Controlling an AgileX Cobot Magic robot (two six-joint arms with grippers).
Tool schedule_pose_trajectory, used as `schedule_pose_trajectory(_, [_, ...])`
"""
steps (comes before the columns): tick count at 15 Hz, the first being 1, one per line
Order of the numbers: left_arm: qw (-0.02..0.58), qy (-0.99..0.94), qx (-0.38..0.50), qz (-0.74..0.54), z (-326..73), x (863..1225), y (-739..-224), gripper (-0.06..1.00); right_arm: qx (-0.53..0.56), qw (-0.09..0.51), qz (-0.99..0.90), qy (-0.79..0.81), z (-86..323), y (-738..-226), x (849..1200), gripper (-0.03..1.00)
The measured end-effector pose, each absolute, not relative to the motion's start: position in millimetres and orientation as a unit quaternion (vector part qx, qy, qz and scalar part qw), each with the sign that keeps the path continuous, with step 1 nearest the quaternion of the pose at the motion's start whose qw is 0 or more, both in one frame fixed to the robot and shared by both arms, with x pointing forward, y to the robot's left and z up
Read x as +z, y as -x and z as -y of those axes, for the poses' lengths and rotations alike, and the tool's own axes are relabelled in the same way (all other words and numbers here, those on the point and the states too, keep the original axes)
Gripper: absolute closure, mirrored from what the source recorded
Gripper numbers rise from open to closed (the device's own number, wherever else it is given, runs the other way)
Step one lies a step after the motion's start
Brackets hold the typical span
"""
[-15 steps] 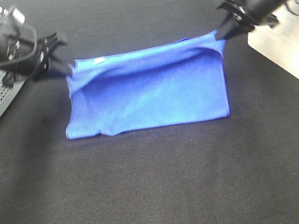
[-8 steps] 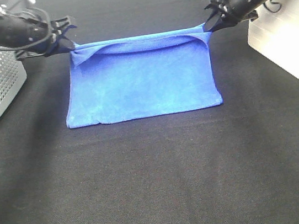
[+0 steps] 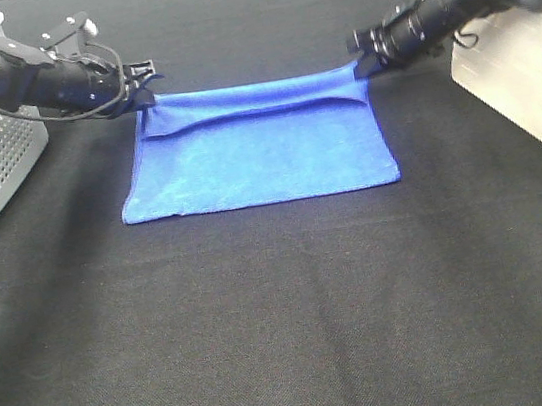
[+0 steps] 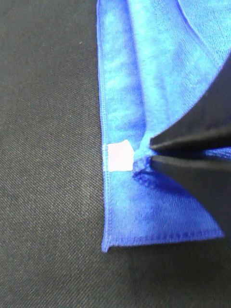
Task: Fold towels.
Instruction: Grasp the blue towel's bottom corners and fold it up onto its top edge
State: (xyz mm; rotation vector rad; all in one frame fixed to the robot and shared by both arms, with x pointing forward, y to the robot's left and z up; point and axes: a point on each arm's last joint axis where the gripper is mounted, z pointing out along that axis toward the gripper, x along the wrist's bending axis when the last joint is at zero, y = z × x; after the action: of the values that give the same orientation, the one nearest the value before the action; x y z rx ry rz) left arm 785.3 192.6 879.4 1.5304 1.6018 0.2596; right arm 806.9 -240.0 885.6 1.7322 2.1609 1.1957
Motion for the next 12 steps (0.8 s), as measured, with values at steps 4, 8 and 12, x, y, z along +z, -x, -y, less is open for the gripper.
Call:
schedule_pose_trajectory(4, [0.439, -0.622, 0.103, -0.64, -187.6, 879.5, -784.3, 0.31, 0.389, 0.053, -0.703, -0.593, 237.3, -806.2, 883.9, 0.37])
schedule_pose_trajectory(8, [0.426, -0.657, 0.091, -0.615, -184.8, 887.8, -779.2, 0.27, 0.389, 0.032, -0.713, -0.582, 234.4, -798.8, 916.1, 0.26])
schedule_pose_trajectory(12, [0.407, -0.704, 0.059, -0.579, -182.5, 922.1, -767.1, 0.27, 0.377, -0.034, -0.72, -0.581, 228.6, -780.6, 955.4, 0.25])
